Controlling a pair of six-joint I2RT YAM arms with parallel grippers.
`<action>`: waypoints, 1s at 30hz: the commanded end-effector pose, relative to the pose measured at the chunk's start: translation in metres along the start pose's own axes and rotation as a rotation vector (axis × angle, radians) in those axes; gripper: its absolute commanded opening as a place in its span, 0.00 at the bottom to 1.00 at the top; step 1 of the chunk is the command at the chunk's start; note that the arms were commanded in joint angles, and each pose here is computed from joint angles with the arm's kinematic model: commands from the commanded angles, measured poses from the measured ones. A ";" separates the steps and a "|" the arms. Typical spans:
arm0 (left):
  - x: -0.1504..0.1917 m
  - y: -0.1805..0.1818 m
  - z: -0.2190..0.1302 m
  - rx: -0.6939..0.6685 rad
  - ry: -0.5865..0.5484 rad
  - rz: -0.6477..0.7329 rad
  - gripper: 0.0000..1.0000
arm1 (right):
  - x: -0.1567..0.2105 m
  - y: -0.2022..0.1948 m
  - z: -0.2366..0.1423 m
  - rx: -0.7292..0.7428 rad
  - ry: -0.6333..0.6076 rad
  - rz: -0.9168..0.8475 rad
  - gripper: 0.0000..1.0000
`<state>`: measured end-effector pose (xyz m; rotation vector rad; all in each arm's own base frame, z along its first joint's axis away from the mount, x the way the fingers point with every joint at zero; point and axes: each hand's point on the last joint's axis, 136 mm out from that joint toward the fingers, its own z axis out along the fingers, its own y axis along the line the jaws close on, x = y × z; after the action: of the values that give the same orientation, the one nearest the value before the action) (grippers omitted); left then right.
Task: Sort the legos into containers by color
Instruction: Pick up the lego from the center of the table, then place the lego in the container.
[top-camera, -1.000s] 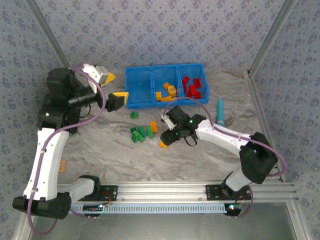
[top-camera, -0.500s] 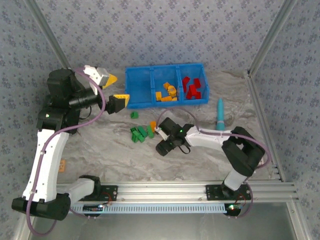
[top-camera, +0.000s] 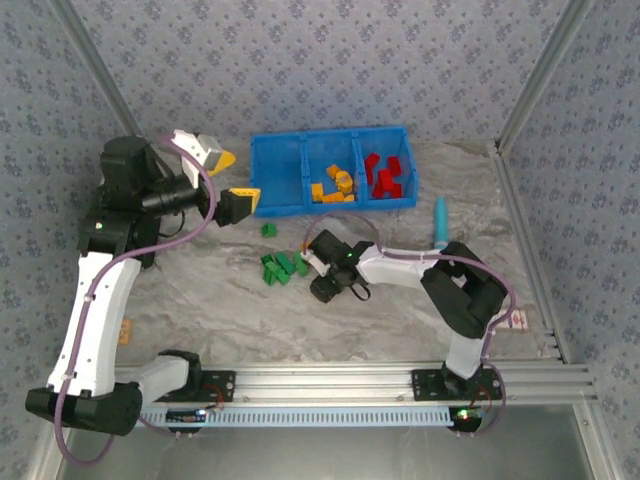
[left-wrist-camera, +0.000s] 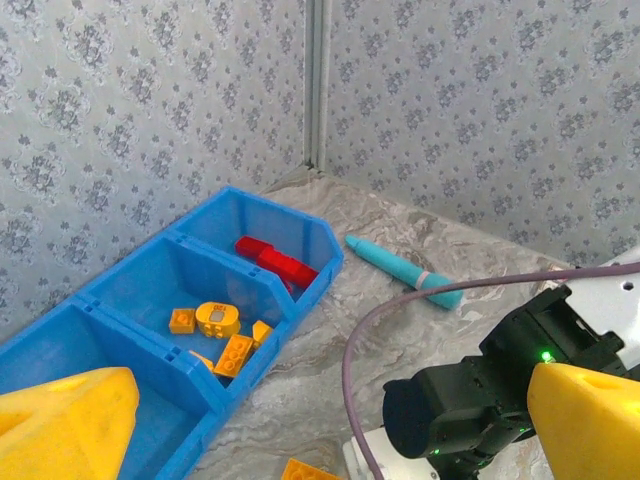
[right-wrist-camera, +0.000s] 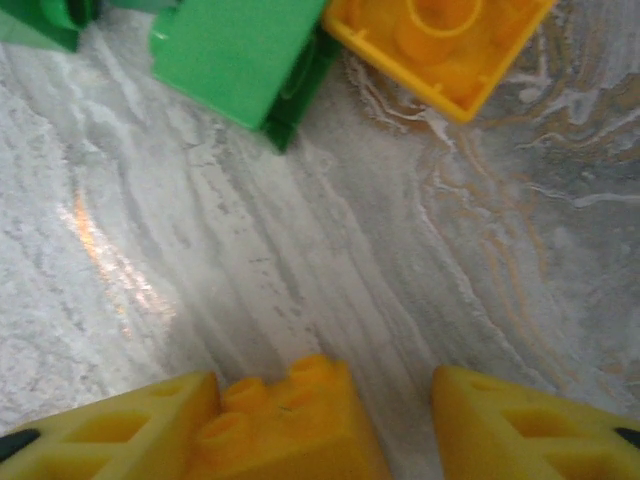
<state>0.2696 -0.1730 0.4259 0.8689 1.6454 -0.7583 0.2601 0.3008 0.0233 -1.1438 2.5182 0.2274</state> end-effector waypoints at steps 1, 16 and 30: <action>-0.008 0.003 -0.005 -0.010 -0.013 0.031 1.00 | 0.010 -0.004 0.004 -0.004 0.058 -0.002 0.45; 0.003 0.039 -0.007 -0.076 -0.003 -0.021 1.00 | -0.092 -0.092 -0.046 0.062 -0.109 0.174 0.27; 0.031 0.071 -0.002 -0.155 0.064 -0.056 1.00 | -0.195 -0.220 0.008 0.181 -0.245 0.266 0.26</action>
<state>0.3196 -0.1315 0.3950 0.7336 1.7704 -0.6571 0.5390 0.2942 0.1086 -0.6320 2.3755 0.2164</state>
